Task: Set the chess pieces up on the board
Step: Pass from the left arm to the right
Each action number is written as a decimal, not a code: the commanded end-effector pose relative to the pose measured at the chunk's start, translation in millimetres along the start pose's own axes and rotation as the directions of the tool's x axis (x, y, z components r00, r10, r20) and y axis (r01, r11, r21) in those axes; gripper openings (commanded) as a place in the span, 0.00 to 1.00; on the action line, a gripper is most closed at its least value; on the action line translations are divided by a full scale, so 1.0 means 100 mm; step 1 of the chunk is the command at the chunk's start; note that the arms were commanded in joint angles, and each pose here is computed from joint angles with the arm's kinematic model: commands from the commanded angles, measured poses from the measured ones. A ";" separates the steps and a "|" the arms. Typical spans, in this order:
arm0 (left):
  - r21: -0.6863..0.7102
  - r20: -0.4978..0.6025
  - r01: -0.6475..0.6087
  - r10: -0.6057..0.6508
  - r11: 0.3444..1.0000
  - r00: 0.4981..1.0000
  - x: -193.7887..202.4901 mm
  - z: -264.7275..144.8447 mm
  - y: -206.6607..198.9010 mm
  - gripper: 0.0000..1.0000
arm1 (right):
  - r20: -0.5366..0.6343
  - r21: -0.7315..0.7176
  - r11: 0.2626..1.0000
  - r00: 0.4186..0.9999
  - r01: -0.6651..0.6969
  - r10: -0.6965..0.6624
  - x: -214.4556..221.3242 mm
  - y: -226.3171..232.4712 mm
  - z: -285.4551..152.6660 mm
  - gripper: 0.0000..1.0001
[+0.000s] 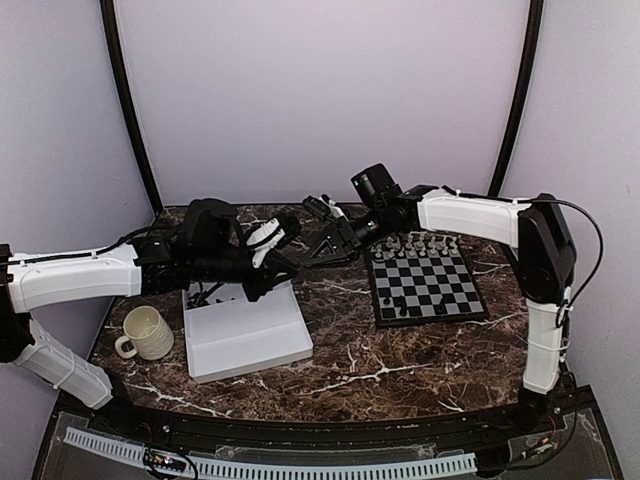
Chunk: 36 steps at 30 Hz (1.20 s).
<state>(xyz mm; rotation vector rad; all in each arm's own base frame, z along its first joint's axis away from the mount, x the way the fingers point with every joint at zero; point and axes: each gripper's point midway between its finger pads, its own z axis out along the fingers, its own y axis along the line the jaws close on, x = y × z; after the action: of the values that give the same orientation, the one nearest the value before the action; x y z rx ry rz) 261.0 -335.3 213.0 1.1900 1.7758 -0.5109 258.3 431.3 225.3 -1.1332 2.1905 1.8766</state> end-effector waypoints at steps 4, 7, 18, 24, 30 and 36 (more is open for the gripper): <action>0.010 0.022 -0.026 0.026 1.000 0.999 -0.10 -0.01 -0.04 0.09 | -0.018 -0.041 0.999 1.000 -0.007 0.006 -0.01 0.00 0.13 0.29; 0.016 0.024 -0.029 0.028 0.999 0.999 -0.10 0.00 -0.06 0.09 | -0.023 -0.057 0.998 1.000 -0.012 0.011 -0.01 0.01 0.16 0.27; 0.028 0.028 -0.036 0.036 0.999 0.999 -0.11 0.02 -0.10 0.10 | -0.039 -0.128 0.991 0.998 -0.050 0.045 0.02 0.08 0.24 0.18; 0.017 0.029 -0.039 0.038 0.999 0.999 -0.11 0.02 -0.09 0.10 | -0.049 -0.141 0.988 0.997 -0.061 0.055 0.06 0.09 0.27 0.13; -0.023 0.018 -0.031 0.031 0.999 0.999 -0.08 0.05 -0.02 0.19 | -0.039 -0.136 0.989 0.998 -0.055 0.050 0.06 0.08 0.25 0.00; -0.182 0.064 -0.012 0.024 0.983 0.998 -0.17 -0.15 0.23 0.53 | 0.018 0.019 1.000 1.000 -0.007 0.006 -0.01 -0.16 -0.02 0.00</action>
<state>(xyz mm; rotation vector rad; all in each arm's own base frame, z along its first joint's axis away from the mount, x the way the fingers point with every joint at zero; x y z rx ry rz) 262.2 -336.4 209.8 1.1908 1.7728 -0.4550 256.7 443.6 211.2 -1.0774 2.2221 1.9972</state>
